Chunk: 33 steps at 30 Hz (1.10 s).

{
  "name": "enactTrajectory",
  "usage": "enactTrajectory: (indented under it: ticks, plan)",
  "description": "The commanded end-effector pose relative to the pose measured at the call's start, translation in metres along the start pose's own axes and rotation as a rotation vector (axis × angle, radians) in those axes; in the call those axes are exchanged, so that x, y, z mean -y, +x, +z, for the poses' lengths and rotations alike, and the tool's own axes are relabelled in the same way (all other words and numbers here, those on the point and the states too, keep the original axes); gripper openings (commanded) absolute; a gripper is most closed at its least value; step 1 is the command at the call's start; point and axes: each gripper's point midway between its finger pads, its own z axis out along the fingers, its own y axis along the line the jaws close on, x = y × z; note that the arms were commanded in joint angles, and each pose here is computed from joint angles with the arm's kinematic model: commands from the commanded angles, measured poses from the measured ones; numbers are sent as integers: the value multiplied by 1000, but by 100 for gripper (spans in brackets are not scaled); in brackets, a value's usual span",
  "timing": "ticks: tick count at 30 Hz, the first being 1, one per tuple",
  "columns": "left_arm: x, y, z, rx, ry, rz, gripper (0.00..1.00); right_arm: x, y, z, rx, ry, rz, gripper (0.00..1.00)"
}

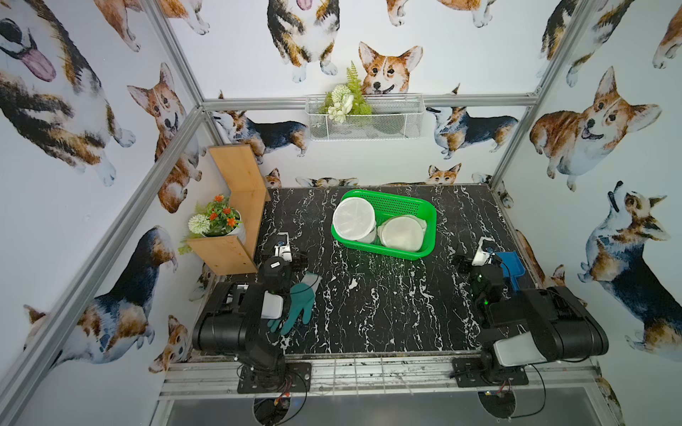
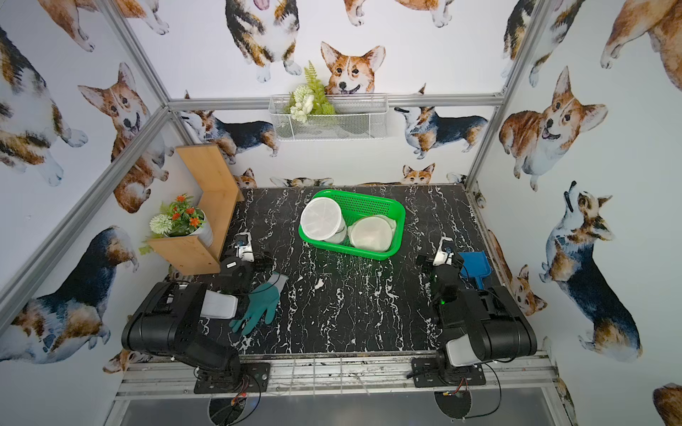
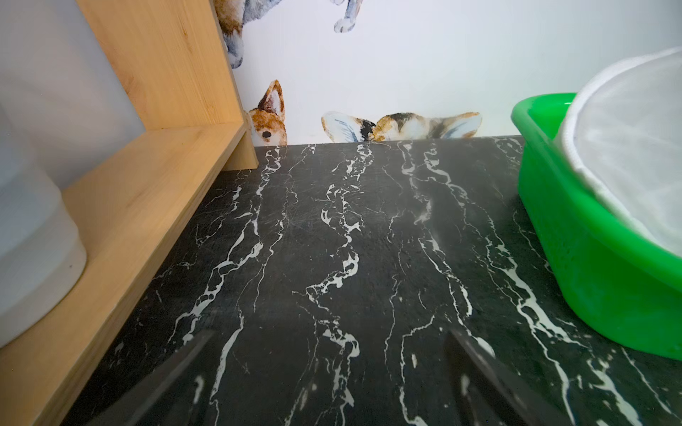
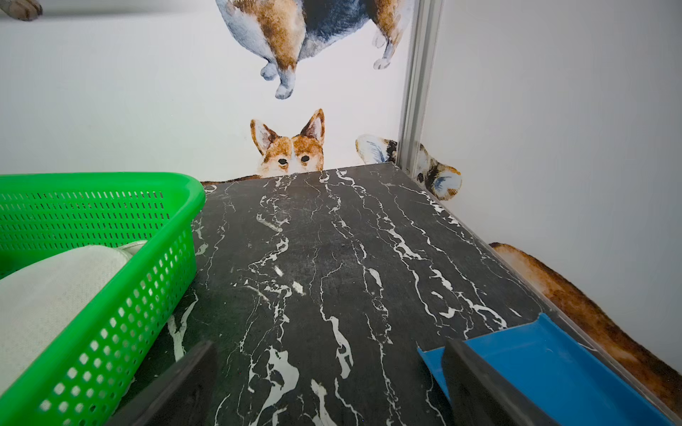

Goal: Turn the laundry bag inside out
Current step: Pick up the laundry bag and place it in the bin.

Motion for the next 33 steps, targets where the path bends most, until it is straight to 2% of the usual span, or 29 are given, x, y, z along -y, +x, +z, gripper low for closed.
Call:
enactTrajectory:
  ticks: [1,19,21,26,27,30,32,33]
  plan:
    - [1,-7,0,27,7,-4,100,-1,-5,-1,21,-6,8,100]
    - [1,-7,-1,31,10,-5,100,-1,-6,-2,28,-8,7,100]
    - [7,-11,-4,47,47,17,100,0,-12,-8,59,-7,5,100]
    - [11,-40,-18,74,59,36,100,-14,-48,-33,148,-23,-54,100]
    - [12,-52,-19,83,61,34,100,-17,-62,-36,160,-31,-23,100]
    - [5,-86,-14,77,26,-37,100,-12,-90,-28,71,8,96,100]
    - [-8,-104,-5,19,-43,-104,100,1,-103,-19,-10,66,204,100]
    - [-11,-114,1,-4,-55,-134,100,1,-108,-15,-49,49,251,100]
